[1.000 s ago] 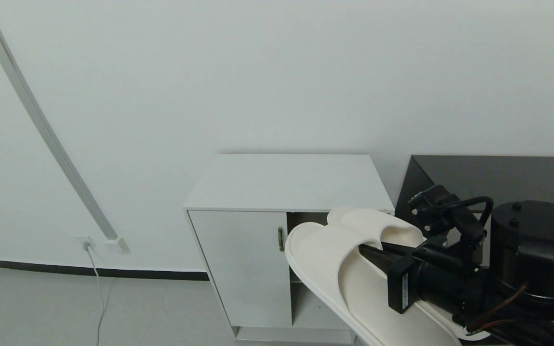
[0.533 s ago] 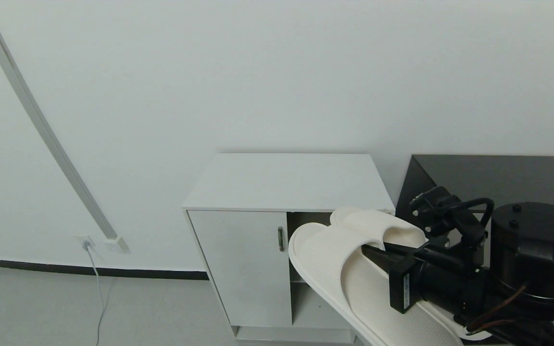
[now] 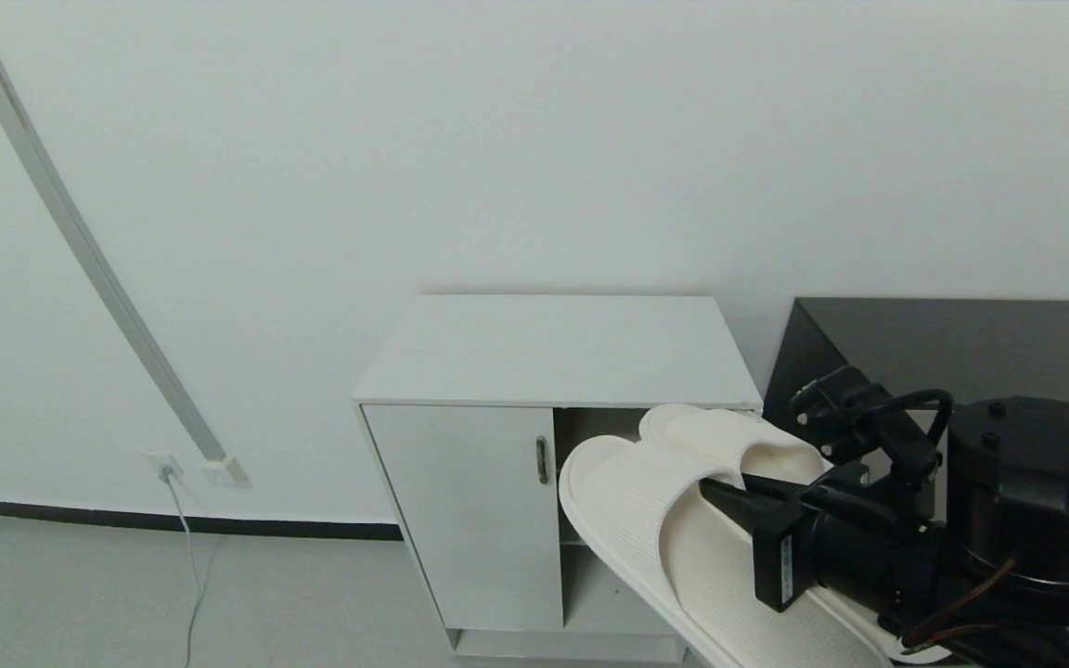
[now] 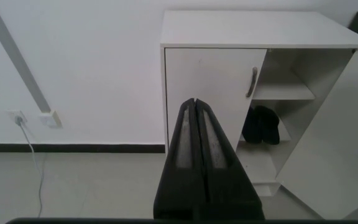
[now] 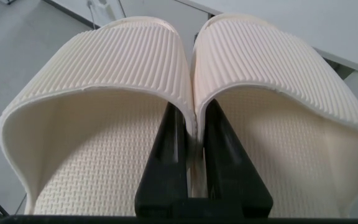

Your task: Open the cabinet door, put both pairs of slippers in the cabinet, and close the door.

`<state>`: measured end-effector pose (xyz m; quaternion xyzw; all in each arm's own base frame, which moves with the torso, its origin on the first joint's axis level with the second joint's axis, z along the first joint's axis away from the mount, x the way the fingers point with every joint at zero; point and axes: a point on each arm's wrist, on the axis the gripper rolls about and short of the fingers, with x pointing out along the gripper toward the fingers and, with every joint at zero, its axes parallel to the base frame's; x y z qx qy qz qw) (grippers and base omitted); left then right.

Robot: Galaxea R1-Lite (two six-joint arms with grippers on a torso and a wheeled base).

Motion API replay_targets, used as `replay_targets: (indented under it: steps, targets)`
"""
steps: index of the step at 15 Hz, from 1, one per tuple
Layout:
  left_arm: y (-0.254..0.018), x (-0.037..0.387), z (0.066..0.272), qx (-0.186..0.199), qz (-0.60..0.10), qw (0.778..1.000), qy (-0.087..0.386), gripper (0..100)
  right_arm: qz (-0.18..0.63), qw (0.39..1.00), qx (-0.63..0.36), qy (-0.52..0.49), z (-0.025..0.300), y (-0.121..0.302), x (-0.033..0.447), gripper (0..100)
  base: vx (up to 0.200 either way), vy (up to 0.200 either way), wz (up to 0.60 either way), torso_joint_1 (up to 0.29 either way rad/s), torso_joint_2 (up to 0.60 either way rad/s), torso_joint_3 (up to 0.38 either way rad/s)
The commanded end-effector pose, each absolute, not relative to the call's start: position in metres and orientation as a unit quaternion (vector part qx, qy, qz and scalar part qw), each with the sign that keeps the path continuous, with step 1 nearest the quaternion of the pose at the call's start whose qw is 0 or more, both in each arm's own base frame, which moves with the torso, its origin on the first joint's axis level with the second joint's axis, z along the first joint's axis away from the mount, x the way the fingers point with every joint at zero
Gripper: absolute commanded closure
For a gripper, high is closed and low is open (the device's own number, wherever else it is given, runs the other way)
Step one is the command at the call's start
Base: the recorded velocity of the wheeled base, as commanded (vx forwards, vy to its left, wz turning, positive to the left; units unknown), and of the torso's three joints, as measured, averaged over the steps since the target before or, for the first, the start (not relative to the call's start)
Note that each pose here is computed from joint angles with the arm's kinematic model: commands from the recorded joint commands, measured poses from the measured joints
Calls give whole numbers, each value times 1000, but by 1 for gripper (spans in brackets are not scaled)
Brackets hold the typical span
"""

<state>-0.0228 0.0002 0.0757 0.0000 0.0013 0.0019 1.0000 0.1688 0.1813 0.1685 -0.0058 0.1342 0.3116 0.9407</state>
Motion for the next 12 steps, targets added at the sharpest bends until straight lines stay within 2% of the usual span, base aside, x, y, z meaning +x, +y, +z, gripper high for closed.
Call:
replay_targets:
  steps: [1,12]
  targets:
    - [0,-23,76,0,2,1000,2,100,311,941,-7,137,167,181,169,100,0,0,0,-129,310,173]
    - [0,-23,76,0,2,1000,1,100,311,940,-11,141,164,180,168,100,0,0,0,-159,355,200]
